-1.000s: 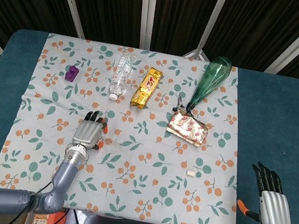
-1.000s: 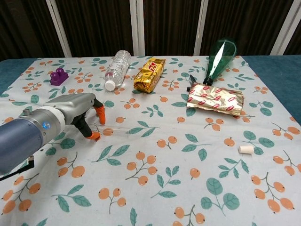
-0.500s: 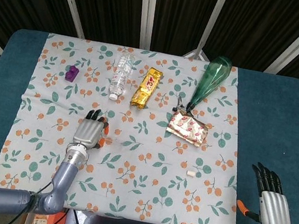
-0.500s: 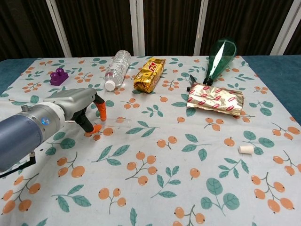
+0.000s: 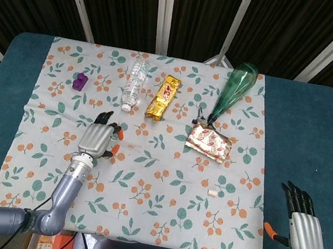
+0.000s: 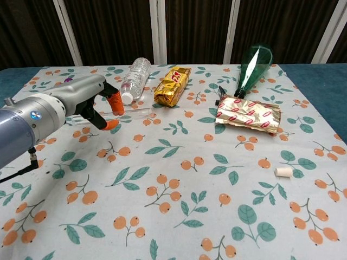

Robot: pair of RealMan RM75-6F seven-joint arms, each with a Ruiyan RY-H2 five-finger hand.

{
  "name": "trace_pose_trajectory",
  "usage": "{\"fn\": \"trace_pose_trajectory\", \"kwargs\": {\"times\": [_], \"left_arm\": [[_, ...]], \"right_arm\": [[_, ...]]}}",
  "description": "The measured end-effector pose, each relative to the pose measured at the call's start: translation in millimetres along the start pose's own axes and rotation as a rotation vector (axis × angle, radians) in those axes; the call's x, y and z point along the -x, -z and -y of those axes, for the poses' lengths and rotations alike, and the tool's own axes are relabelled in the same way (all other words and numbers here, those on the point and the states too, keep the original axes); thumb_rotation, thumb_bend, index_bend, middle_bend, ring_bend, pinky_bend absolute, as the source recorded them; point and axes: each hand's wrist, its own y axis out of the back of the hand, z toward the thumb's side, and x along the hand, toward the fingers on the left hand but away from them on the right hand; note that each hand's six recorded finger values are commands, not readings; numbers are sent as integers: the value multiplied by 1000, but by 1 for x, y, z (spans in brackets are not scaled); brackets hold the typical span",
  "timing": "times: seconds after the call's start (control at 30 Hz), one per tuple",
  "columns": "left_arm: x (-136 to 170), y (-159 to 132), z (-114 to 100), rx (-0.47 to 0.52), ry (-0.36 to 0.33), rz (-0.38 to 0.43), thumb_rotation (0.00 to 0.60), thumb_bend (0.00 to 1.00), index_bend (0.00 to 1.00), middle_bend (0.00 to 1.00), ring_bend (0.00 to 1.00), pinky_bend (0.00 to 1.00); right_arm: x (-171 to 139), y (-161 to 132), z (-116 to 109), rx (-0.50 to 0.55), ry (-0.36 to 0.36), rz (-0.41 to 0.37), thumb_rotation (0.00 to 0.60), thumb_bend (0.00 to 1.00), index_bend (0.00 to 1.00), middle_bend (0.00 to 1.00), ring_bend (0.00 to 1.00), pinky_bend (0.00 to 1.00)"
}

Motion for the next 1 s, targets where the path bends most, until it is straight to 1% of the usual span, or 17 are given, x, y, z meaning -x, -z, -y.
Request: {"fn": "trace_pose_trajectory", "kwargs": {"times": [0.1, 0.27, 0.4, 0.5, 0.63, 0.77, 1.0], "left_arm": [[0, 0, -5, 16, -6, 16, 600, 592, 575, 424, 35, 0], [-4, -2, -11, 45, -7, 42, 600, 592, 577, 427, 35, 0], [-9, -3, -16, 47, -6, 64, 600, 592, 578, 427, 35, 0], [-15, -4, -22, 40, -14, 80, 600, 592, 578, 428, 35, 0], [-21, -5, -30, 46, -26, 95, 600, 593, 578, 428, 35, 0], [-25, -7, -38, 45, -32, 108, 600, 593, 578, 427, 35, 0], [-27, -8, -46, 48, -40, 118, 600, 592, 578, 427, 35, 0]], "right_arm": [[1, -2, 0, 1, 2, 3, 600, 250, 0, 0, 0, 0], [8, -8, 2, -10, 4, 1, 600, 250, 10, 0, 0, 0], [18, -17, 7, -8, -2, -8, 600, 250, 150, 19, 0, 0], [27, -27, 13, -10, -11, -26, 600, 250, 221, 61, 5, 0], [42, -46, 26, -17, -39, -56, 600, 250, 277, 114, 49, 0], [56, -66, 42, -25, -71, -77, 600, 250, 334, 119, 51, 0], [63, -81, 67, -50, -137, -72, 600, 250, 353, 121, 51, 0]]}}
